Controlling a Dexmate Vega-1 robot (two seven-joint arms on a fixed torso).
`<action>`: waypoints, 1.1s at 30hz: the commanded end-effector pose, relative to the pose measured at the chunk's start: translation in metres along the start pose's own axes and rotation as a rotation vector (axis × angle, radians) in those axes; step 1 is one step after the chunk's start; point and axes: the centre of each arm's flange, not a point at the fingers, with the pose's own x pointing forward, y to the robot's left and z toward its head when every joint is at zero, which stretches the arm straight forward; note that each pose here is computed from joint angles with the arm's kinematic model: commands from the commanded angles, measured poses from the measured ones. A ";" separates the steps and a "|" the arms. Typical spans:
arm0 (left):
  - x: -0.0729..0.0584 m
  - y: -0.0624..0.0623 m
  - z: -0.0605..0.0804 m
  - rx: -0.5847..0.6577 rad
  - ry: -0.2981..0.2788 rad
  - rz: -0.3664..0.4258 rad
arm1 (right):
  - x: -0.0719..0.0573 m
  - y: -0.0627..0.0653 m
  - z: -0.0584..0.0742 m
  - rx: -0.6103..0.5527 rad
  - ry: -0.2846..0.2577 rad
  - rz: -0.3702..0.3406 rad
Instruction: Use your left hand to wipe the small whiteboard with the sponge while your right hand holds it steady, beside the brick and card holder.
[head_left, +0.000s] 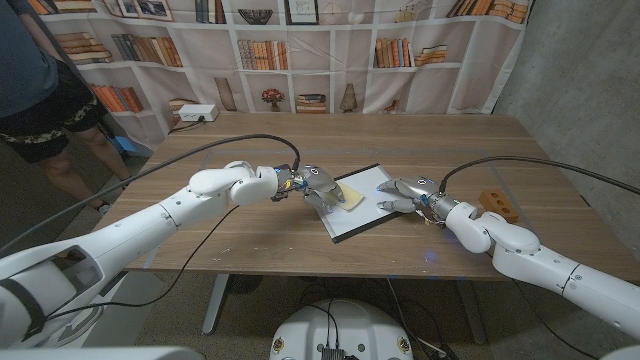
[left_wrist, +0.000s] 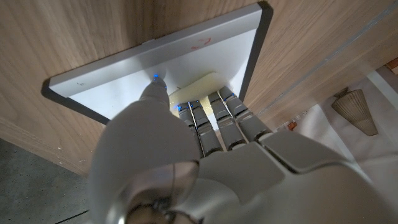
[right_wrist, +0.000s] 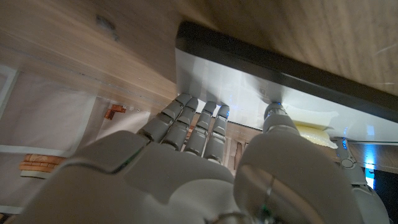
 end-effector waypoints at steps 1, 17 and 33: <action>-0.015 -0.001 0.001 -0.007 0.013 -0.021 | 0.001 -0.002 0.000 -0.007 -0.007 0.003; -0.016 0.005 0.002 0.016 0.022 0.019 | -0.006 -0.009 0.006 -0.030 -0.004 -0.027; 0.010 0.021 -0.001 0.036 -0.001 0.064 | -0.011 -0.010 0.002 -0.023 -0.002 -0.018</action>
